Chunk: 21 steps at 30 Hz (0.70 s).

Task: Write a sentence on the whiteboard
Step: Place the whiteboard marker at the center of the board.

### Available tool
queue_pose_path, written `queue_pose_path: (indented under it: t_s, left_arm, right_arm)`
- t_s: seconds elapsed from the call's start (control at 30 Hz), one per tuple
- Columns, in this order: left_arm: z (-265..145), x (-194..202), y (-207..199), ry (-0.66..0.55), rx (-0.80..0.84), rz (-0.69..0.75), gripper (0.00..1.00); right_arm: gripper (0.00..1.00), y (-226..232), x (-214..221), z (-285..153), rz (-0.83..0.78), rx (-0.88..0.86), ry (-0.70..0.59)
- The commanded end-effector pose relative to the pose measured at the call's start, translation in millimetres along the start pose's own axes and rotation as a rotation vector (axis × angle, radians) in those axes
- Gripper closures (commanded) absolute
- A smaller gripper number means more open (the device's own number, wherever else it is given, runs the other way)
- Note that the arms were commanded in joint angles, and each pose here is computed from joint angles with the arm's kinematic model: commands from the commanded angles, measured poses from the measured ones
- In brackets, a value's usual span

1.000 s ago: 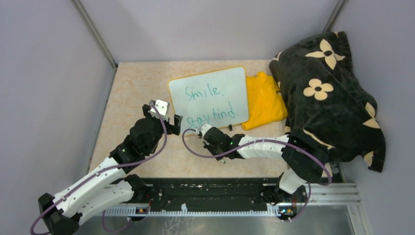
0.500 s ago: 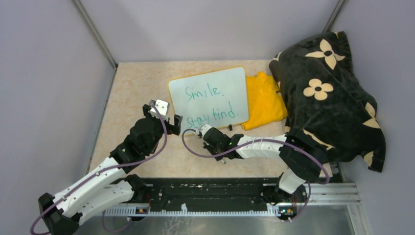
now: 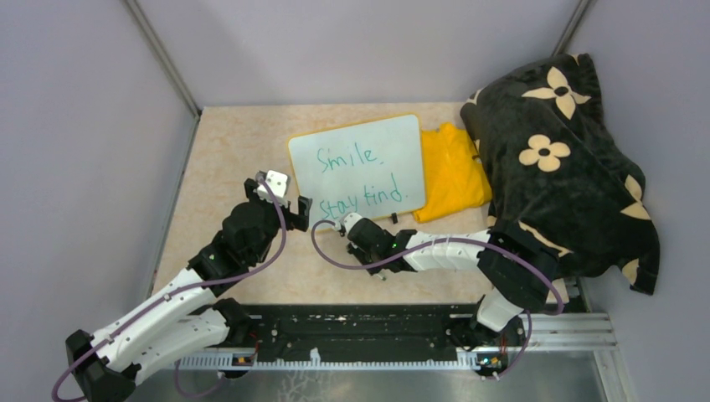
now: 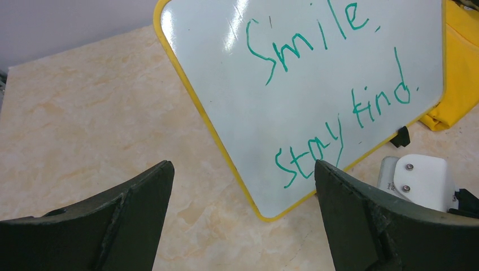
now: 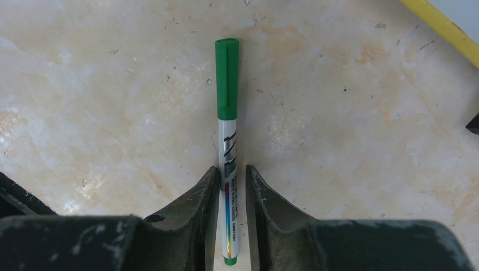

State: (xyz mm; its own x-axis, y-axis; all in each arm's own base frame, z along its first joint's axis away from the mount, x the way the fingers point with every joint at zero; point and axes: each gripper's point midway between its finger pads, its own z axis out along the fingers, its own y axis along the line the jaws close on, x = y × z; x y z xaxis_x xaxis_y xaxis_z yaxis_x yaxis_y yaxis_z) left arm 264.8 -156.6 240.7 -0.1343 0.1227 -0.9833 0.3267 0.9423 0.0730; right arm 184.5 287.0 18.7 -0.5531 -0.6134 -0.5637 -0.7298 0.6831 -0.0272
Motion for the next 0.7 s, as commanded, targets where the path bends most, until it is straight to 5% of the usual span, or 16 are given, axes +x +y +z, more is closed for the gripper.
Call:
queue_pose_path:
  t_s: [0.0, 0.67]
  left_arm:
    - [0.8, -1.8, -0.9, -0.010, 0.005, 0.001, 0.02]
    - [1.9, 0.1, -2.2, -0.005, 0.009, 0.004, 0.02]
  right_arm:
    - [0.77, -0.1, -8.4, 1.2, 0.014, 0.000, -0.021]
    - [0.77, -0.1, -8.4, 1.4, 0.024, -0.001, -0.040]
